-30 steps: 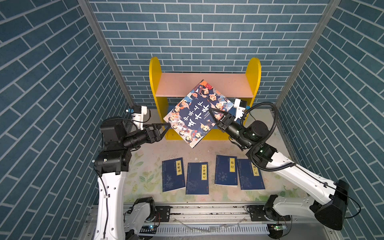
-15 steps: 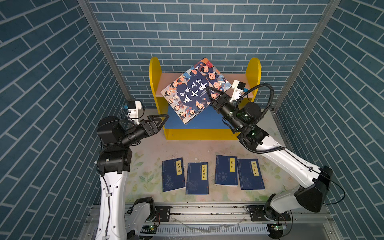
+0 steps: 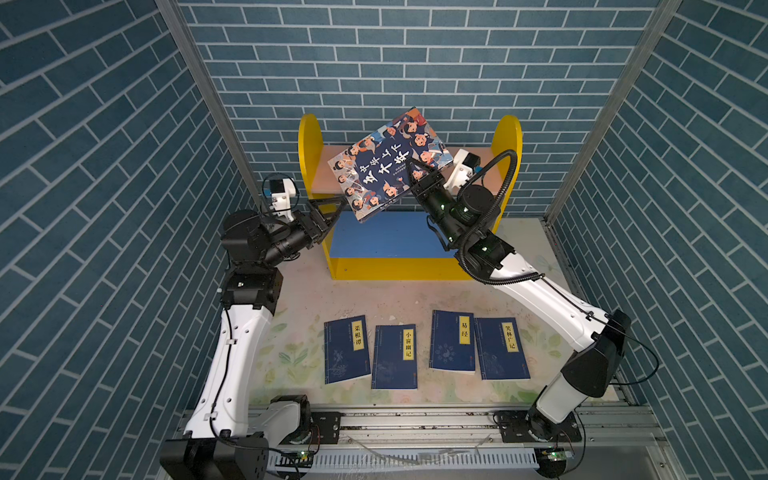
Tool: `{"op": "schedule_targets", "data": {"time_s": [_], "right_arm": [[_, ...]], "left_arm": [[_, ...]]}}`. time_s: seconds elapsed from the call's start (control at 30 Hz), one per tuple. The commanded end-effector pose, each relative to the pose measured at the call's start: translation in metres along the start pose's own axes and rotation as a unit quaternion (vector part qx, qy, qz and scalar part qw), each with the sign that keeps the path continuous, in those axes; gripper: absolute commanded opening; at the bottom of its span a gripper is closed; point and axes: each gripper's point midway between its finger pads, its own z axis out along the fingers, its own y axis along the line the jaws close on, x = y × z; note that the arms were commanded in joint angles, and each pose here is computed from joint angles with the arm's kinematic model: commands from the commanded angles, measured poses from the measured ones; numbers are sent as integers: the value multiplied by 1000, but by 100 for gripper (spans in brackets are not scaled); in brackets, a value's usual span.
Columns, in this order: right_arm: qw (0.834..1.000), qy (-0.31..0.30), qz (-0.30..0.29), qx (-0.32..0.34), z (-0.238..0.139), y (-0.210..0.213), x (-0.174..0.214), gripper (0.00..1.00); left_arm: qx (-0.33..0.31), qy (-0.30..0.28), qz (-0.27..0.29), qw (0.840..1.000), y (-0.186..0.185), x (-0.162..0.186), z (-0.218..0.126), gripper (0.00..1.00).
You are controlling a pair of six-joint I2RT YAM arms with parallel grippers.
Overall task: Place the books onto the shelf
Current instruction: 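Lift the wrapped book with both grippers above the pink upper shelf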
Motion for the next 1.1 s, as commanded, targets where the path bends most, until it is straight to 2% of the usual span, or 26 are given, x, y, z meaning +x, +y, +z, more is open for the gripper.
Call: {"op": "schedule_targets", "data": {"time_s": [0.0,0.23,0.4,0.7,0.87,1.07], "right_arm": [[986,-115,74,-94,-22,75,-71,0],[984,-124,96,-89,-21,74,-73,0],[982,-119,115,-94,-22,78,-74,0],[978,-113,150,-89,-20,66,-67,0],[978,-115,152,-87,-24,63,-67,0],[978,-108,159,-76,-28,52,-61,0]], "left_arm": [[24,-22,36,999,-21,-11,7,100],[30,-5,12,999,-18,-6,37,100],[4,-2,-9,1000,-2,-2,44,100],[56,19,-43,997,-23,2,63,96],[58,17,-69,996,-25,-3,71,84],[57,13,-93,994,-30,-11,75,54]]}}
